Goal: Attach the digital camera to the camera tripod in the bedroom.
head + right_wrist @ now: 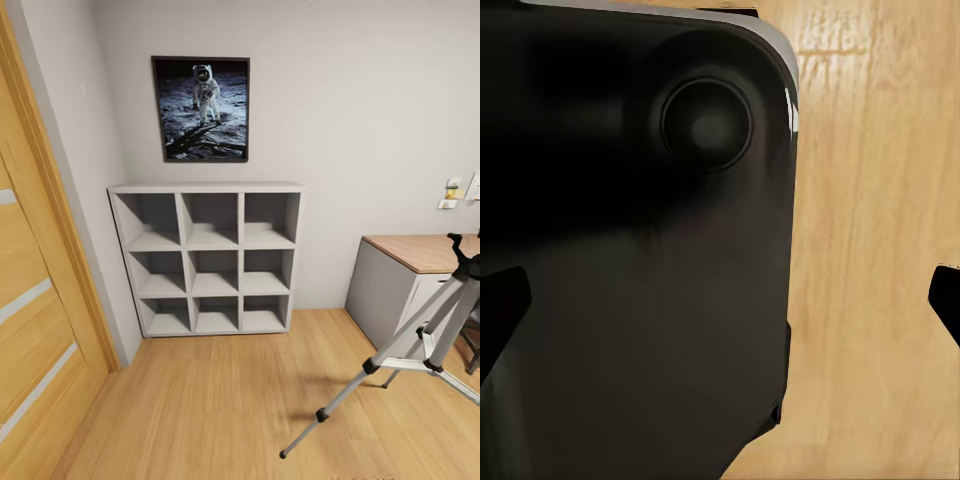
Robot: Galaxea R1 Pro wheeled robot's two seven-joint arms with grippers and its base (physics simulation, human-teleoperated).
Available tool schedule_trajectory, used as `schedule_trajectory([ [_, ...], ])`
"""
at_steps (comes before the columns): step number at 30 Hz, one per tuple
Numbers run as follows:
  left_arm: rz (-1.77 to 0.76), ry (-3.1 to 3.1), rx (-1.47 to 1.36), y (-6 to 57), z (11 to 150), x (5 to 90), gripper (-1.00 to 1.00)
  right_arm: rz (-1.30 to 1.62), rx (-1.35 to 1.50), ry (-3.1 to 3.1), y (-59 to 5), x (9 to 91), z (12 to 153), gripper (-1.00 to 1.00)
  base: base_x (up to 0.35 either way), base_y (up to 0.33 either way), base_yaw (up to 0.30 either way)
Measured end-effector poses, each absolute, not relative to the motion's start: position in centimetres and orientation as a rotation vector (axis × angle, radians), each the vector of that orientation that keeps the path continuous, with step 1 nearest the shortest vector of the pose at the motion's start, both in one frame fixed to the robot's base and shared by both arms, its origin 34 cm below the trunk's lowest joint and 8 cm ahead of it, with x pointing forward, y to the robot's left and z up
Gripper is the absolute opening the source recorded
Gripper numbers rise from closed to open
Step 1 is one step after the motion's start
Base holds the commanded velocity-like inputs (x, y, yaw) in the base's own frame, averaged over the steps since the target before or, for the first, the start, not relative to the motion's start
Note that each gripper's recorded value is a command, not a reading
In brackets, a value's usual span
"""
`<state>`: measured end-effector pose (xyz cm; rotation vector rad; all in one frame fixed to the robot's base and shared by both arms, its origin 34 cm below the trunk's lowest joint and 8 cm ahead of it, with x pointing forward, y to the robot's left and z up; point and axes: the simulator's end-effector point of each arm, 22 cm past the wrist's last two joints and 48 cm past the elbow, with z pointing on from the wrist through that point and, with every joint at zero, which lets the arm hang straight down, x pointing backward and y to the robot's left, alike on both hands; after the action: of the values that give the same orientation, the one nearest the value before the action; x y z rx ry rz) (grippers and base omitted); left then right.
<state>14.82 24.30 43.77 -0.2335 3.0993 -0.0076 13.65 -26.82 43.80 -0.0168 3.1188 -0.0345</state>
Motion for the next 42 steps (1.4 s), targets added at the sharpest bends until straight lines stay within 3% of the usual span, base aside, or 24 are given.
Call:
schedule_trajectory([
  [9, -0.008, 3.099, -0.234, 24.3, 43.77, 14.82, 1.0, -0.034, -0.017, 3.119, -26.8, 13.64, 43.8, 1.0, 0.0, 0.0, -0.206],
  [35, -0.01, 3.1, -0.234, 24.19, 43.77, 14.81, 1.0, -0.039, -0.024, 3.119, -27.14, 13.64, 43.81, 1.0, 0.0, 0.002, -0.004],
  [42, -0.01, 3.1, -0.234, 24.18, 43.77, 14.8, 1.0, -0.039, -0.024, 3.119, -27.13, 13.65, 43.81, 1.0, 0.0, 0.16, 0.0],
])
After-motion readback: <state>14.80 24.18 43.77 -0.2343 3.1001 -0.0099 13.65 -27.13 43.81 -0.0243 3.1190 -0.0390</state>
